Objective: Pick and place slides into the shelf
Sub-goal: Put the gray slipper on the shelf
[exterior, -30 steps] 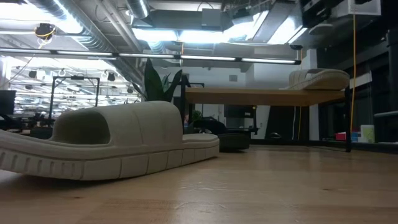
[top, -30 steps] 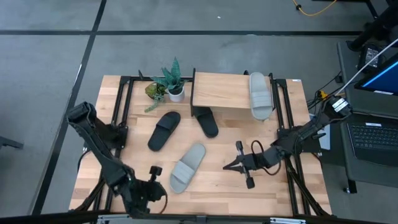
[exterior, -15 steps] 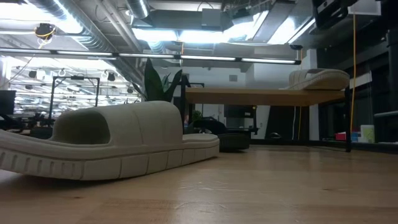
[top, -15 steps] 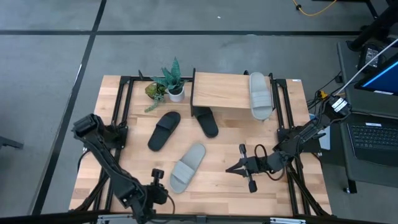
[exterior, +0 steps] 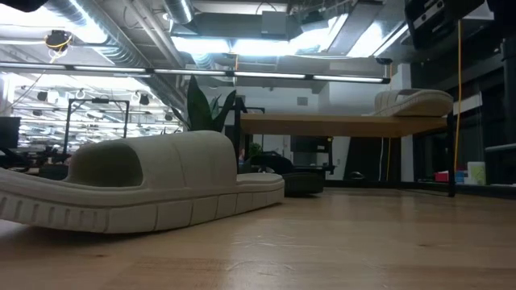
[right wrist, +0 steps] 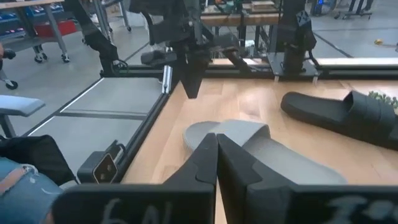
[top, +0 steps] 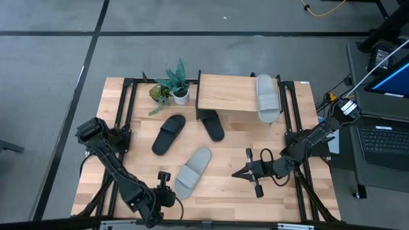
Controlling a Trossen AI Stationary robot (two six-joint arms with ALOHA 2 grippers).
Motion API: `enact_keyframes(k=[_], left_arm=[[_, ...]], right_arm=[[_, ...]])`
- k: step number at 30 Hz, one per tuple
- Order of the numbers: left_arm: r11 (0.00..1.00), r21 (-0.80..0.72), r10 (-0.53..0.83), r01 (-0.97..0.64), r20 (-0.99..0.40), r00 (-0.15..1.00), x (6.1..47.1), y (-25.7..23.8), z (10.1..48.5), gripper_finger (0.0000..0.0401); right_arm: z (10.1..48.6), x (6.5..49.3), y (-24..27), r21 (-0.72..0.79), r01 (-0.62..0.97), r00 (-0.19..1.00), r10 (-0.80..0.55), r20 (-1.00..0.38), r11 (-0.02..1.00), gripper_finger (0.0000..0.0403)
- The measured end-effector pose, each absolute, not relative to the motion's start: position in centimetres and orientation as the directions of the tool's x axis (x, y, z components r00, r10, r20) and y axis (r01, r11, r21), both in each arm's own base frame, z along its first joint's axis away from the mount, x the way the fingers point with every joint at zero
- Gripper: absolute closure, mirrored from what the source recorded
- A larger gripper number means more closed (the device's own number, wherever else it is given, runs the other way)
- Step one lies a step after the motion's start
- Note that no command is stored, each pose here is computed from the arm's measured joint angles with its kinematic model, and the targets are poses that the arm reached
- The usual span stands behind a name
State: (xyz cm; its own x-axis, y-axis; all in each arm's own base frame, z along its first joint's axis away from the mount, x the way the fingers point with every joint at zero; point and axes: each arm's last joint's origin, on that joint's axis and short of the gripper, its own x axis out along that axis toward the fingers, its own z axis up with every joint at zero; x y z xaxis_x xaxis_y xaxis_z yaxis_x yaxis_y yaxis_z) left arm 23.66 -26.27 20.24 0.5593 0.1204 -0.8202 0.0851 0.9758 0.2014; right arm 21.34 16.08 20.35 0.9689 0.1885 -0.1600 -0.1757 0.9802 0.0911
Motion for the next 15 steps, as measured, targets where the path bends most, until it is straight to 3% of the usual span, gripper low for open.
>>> enact_keyframes(k=[10, 15], left_arm=[[0.967, 0.229, 0.125, 0.116, -0.816, 0.565, 23.68, -26.26, 20.26, 0.0279], [0.942, 0.273, 0.120, 0.195, -0.817, 0.564, 24.08, -26.63, 19.43, 0.0258]], right_arm=[[20.25, 21.32, 16.07, 0.108, -0.171, 0.967, 0.188, -0.169, 0.979, 0.0394], [20.25, 21.33, 16.06, 0.106, -0.171, 0.968, 0.188, -0.169, 0.979, 0.0394]])
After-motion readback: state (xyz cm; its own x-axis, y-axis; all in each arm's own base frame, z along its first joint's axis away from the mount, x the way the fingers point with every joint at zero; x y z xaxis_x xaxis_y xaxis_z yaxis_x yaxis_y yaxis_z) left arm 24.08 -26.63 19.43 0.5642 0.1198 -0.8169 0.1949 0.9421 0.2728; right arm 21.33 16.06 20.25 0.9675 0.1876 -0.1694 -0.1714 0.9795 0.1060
